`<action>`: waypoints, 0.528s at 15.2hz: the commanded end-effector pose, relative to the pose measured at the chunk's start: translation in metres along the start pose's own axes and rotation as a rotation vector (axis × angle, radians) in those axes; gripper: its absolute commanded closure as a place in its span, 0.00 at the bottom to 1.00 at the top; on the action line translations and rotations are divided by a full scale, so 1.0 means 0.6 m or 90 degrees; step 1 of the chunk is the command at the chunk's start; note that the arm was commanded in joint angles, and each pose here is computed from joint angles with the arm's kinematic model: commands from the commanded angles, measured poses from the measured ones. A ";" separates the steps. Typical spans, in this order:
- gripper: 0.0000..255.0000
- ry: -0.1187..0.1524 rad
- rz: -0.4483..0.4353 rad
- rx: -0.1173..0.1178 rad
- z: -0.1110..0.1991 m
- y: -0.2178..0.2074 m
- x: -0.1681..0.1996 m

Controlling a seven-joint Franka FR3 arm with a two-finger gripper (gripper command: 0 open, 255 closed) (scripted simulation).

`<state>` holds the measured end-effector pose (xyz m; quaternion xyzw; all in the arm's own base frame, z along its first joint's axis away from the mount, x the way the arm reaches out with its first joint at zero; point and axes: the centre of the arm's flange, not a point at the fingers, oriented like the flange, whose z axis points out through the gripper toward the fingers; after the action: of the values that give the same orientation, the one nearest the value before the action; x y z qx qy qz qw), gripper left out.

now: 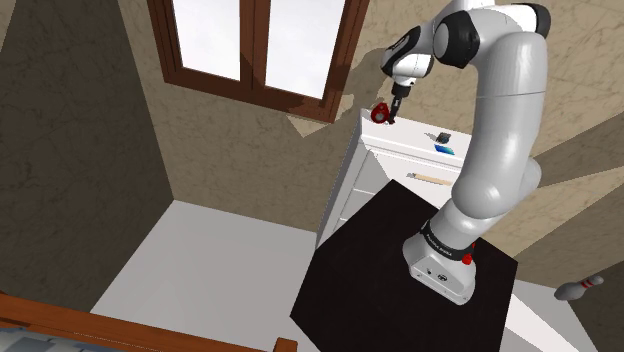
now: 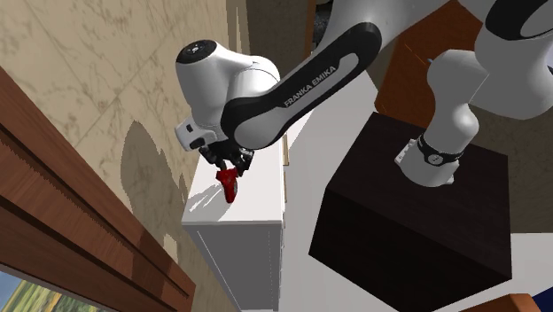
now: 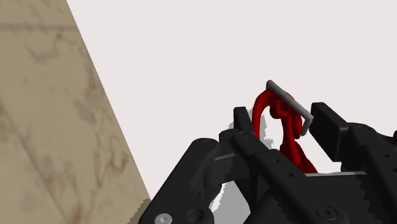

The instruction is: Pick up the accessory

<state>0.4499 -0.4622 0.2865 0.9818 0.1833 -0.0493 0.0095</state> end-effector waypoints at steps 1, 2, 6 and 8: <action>1.00 0.000 0.000 0.000 -0.016 -0.001 -0.001; 1.00 0.000 0.000 0.000 -0.025 -0.001 -0.002; 1.00 0.000 0.000 0.000 -0.060 -0.001 -0.006; 1.00 0.000 0.000 0.000 -0.077 -0.001 -0.007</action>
<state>0.4510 -0.4614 0.3266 0.9818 0.1834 -0.0492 0.0096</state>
